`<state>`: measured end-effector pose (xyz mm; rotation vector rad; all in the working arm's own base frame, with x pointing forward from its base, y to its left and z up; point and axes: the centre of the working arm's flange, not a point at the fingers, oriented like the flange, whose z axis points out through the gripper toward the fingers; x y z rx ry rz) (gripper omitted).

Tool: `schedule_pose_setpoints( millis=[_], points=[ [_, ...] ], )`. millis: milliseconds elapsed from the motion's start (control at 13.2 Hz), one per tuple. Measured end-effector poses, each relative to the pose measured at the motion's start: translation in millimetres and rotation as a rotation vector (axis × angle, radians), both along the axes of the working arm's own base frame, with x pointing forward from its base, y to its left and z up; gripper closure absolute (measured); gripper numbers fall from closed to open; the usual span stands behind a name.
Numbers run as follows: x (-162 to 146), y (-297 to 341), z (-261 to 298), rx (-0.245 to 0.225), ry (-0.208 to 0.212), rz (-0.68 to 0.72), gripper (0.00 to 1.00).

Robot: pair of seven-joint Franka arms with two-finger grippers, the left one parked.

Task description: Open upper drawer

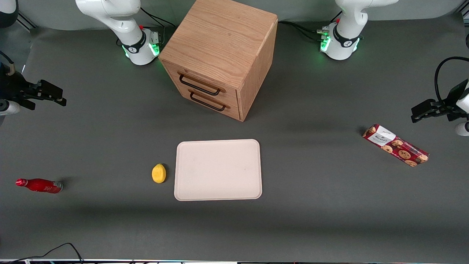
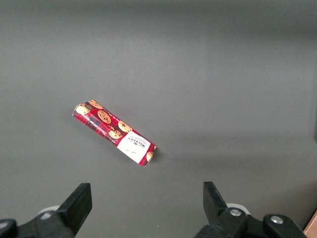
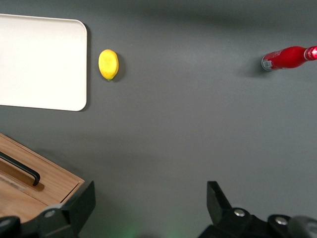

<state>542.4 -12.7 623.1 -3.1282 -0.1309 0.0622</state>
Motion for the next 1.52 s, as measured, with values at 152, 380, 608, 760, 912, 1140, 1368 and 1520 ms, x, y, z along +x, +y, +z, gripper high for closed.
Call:
schedule_pose_setpoints(
  millis=[152, 380, 608, 760, 912, 1140, 1368, 1520],
  points=[
    [0, 0, 0, 0.000, 0.000, -0.001, 0.00],
    [0, -1, 4, 0.000, -0.008, -0.002, 0.00],
    [-1, -1, 5, 0.000, -0.003, -0.002, 0.00],
    [-1, -1, 4, 0.000, 0.004, -0.002, 0.00],
    [-1, -1, 4, 0.000, 0.006, -0.002, 0.00],
    [-2, -1, 3, 0.000, 0.014, -0.001, 0.00],
    [-3, 12, 3, 0.001, 0.024, 0.022, 0.00],
    [-4, 41, 3, 0.001, 0.025, 0.076, 0.00]
  ],
)
